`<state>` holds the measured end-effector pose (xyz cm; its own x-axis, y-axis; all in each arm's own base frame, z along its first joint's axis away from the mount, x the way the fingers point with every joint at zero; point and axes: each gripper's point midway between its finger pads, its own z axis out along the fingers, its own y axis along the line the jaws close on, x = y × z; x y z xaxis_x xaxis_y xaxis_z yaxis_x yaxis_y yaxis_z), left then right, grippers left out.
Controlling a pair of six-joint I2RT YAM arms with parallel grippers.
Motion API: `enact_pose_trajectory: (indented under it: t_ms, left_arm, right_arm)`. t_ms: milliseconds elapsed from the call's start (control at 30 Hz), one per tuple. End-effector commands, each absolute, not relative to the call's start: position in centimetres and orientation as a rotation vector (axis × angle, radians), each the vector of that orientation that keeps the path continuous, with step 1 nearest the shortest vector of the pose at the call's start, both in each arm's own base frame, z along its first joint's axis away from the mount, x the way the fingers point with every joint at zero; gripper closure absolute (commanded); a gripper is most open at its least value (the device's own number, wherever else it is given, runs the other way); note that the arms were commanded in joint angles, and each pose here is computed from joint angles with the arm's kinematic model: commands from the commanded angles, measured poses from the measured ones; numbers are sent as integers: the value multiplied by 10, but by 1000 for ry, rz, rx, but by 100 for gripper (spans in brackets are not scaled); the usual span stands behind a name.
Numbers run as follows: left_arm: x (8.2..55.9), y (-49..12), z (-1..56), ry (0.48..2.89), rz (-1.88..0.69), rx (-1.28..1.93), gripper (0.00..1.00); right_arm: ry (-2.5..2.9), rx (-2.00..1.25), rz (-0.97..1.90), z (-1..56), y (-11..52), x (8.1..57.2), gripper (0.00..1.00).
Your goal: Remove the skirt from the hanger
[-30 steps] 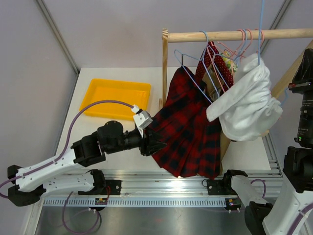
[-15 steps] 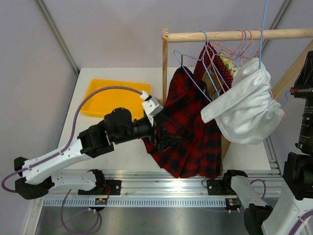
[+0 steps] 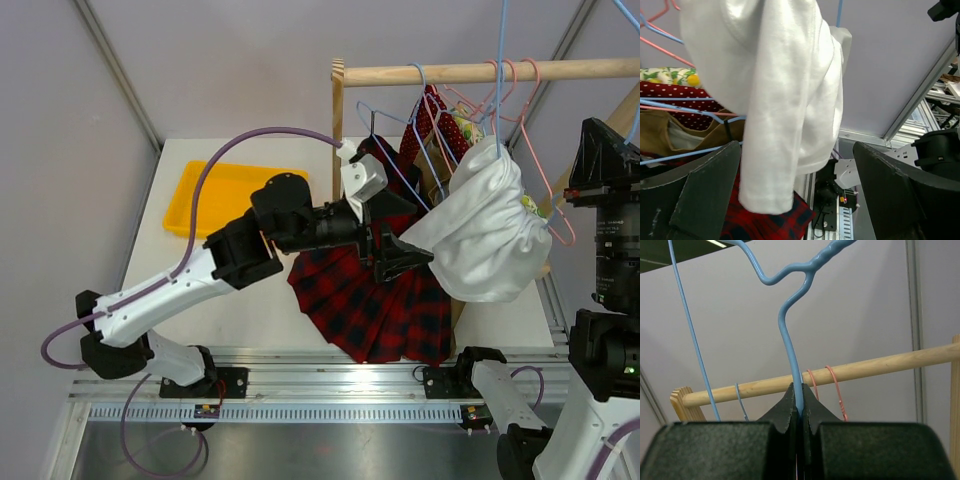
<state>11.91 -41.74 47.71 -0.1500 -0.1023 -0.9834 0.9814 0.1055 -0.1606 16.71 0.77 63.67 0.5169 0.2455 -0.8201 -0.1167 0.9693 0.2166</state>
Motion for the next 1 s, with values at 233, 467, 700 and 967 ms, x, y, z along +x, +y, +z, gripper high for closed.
enact_pose_trajectory:
  t_ms: [233,467,700,967]
  left_arm:
    - [117,-465,479,1229,-1425,1003,16]
    - [136,-483,472,1249,-1386,954,27]
    - [151,-486,482,1243,-1328,895,89]
    - [136,-453,385,1450,-1257,1010,100]
  right_arm:
    - [911,118,277,657,16,152,100]
    - [914,112,279,654,17,150,100]
    - [917,110,273,652,17,146,100]
    - [903,114,230,662,12,144,100]
